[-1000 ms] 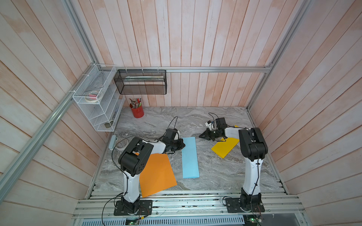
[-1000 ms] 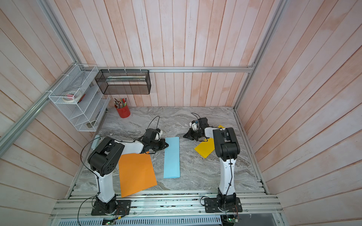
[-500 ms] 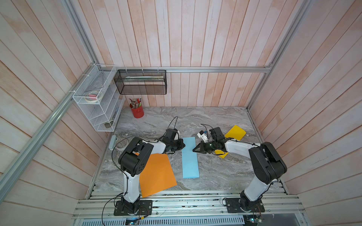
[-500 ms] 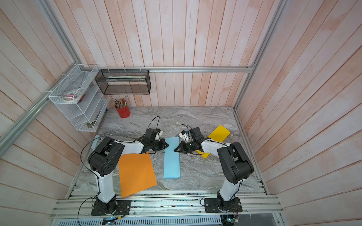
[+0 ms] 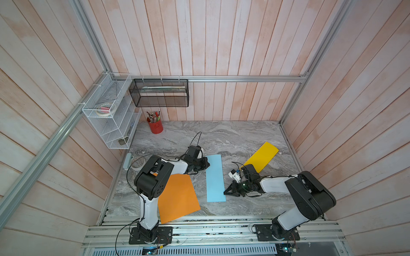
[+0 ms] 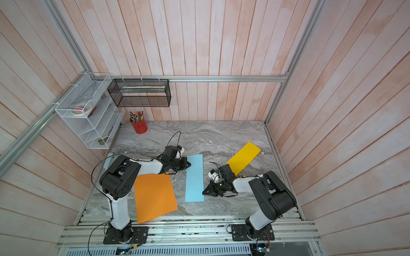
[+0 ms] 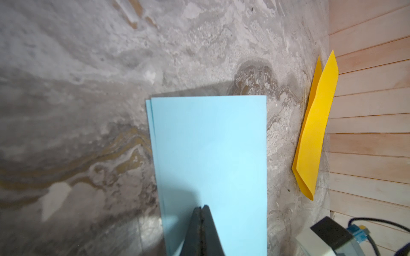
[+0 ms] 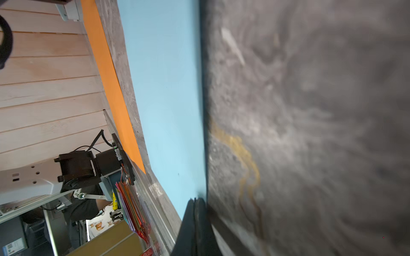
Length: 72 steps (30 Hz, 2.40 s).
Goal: Fold the rectangular paper in half along the long edge
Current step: Fold the paper at the center of the board, then pick up the paper from the center of the board.
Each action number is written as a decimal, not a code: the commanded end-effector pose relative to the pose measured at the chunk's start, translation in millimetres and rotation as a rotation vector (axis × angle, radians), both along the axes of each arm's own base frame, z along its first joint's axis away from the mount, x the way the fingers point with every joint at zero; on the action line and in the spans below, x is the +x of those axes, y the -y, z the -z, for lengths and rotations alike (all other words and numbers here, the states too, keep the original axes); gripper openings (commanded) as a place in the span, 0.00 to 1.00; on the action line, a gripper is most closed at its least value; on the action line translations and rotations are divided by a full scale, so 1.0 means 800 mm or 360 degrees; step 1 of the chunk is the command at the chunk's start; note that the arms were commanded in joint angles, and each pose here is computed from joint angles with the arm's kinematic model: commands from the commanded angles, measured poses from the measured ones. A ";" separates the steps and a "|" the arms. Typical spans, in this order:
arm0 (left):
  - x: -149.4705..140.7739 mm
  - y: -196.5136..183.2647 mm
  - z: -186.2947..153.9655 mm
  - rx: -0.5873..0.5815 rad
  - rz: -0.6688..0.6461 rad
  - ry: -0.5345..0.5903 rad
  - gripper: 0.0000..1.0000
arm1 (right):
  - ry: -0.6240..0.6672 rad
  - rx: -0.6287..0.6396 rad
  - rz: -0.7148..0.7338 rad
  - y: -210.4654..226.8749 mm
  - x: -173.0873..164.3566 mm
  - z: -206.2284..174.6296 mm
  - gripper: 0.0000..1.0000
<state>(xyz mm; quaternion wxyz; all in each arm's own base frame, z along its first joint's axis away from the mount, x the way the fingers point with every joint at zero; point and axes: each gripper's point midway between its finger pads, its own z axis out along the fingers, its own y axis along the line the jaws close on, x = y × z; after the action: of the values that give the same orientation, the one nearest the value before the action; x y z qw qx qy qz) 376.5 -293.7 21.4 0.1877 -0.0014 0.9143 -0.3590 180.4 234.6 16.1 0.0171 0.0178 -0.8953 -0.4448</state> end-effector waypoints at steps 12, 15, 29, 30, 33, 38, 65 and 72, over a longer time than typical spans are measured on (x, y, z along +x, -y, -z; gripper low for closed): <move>-0.058 -0.033 0.073 0.0255 -0.0002 -0.0326 0.00 | 0.0259 0.0126 0.0040 -0.026 0.042 -0.091 0.00; -0.058 -0.033 0.074 0.0255 -0.0005 -0.0329 0.00 | 0.0263 0.0130 0.0001 -0.043 0.053 -0.088 0.00; -0.057 -0.032 0.071 0.0270 0.0001 -0.0321 0.00 | 0.0005 0.0003 0.0039 -0.025 0.022 0.010 0.00; -0.057 -0.033 0.072 0.0276 0.0002 -0.0324 0.00 | -0.0025 -0.0014 0.0054 -0.016 0.012 0.017 0.00; -0.058 -0.033 0.072 0.0283 0.0003 -0.0323 0.00 | -0.0101 -0.0062 0.0119 0.014 -0.017 0.033 0.00; -0.057 -0.034 0.072 0.0292 0.0005 -0.0325 0.00 | -0.0169 -0.0119 0.0177 0.051 -0.052 0.043 0.00; -0.060 -0.033 0.073 0.0276 0.0006 -0.0339 0.00 | 0.0208 0.0228 0.0052 -0.038 0.094 -0.007 0.29; -0.049 -0.029 0.045 0.0223 -0.0012 -0.0257 0.00 | 0.0191 0.0207 0.0076 -0.039 0.097 -0.004 0.02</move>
<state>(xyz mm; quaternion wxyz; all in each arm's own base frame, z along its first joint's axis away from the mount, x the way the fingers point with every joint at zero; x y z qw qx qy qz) 372.0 -294.2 23.5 0.1811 0.0005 0.9179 -0.3530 255.2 266.6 25.1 -0.0486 0.0329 -0.8576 -0.5109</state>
